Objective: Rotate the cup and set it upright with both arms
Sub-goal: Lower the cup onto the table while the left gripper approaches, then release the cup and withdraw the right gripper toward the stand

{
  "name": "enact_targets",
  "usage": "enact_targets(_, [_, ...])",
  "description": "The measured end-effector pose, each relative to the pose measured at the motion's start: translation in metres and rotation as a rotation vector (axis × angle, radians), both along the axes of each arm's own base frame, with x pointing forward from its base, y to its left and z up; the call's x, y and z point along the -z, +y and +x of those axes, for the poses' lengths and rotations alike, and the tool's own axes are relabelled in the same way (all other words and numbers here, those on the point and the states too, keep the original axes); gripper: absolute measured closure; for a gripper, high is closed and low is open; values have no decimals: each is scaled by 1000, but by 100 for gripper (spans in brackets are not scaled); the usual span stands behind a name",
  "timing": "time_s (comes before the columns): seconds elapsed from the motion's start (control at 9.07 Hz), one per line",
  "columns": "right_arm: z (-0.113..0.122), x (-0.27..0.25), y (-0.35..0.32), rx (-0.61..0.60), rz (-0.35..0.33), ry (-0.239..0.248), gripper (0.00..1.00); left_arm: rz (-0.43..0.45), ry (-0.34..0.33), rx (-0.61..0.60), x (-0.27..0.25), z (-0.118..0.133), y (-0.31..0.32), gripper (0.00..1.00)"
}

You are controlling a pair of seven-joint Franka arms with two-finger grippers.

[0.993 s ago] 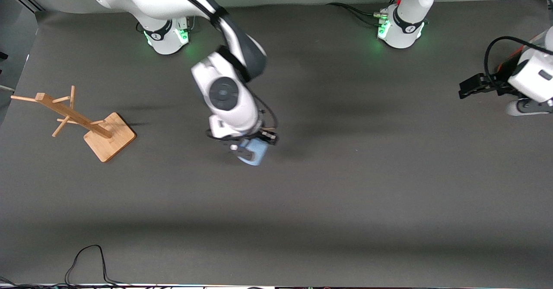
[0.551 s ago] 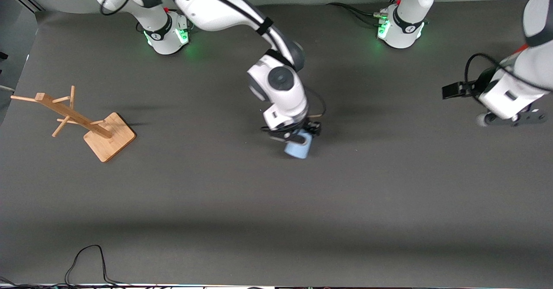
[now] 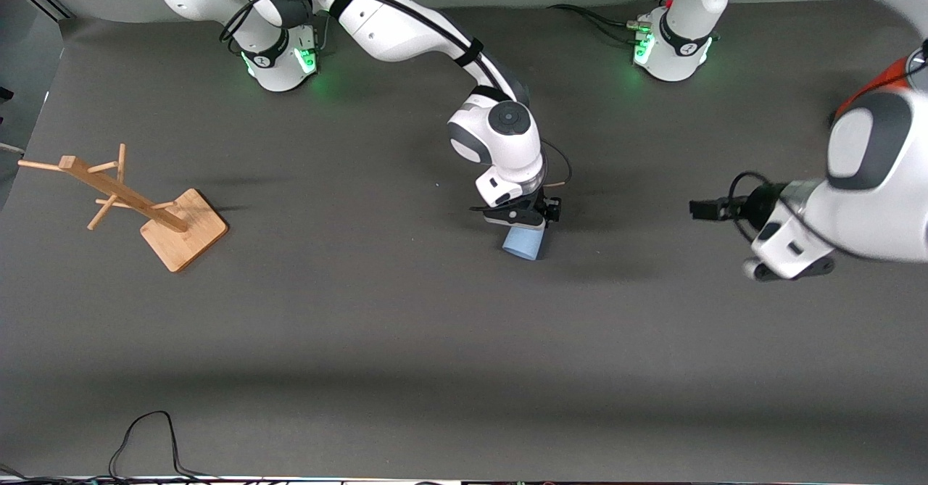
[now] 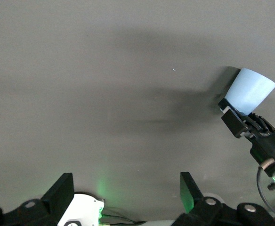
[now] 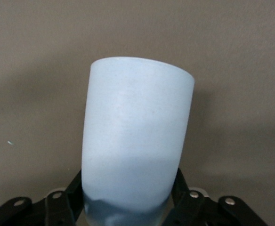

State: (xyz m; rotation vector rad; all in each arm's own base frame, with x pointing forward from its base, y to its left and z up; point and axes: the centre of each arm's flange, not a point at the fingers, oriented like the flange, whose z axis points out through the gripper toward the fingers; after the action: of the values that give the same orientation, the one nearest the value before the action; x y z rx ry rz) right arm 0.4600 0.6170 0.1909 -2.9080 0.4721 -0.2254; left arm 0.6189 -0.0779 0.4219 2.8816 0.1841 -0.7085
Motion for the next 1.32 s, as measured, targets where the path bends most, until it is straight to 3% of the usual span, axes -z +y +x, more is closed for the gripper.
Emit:
enact_targets(0.22, [28,-7,-22,43,-22,-3,17,-30,95,-52,57,13,-8,0])
enact_targets(0.33, [48,-23,-39,70,-42,19,3,-31,130,-82,78,19,-16,0])
enact_targets(0.55, [66,-66,-59,91,-48,74,0,-19,152,-114,97,32,-43,0])
enact_targets(0.77, [72,-98,-74,84,-47,147,0,-26,131,-122,110,43,-54,0])
enact_targets(0.99, [114,-140,-136,38,-21,242,0,-23,102,-138,117,46,-87,0])
enact_targets(1.32, [173,-210,-292,-43,-16,392,0,-20,-55,-181,131,47,-190,0])
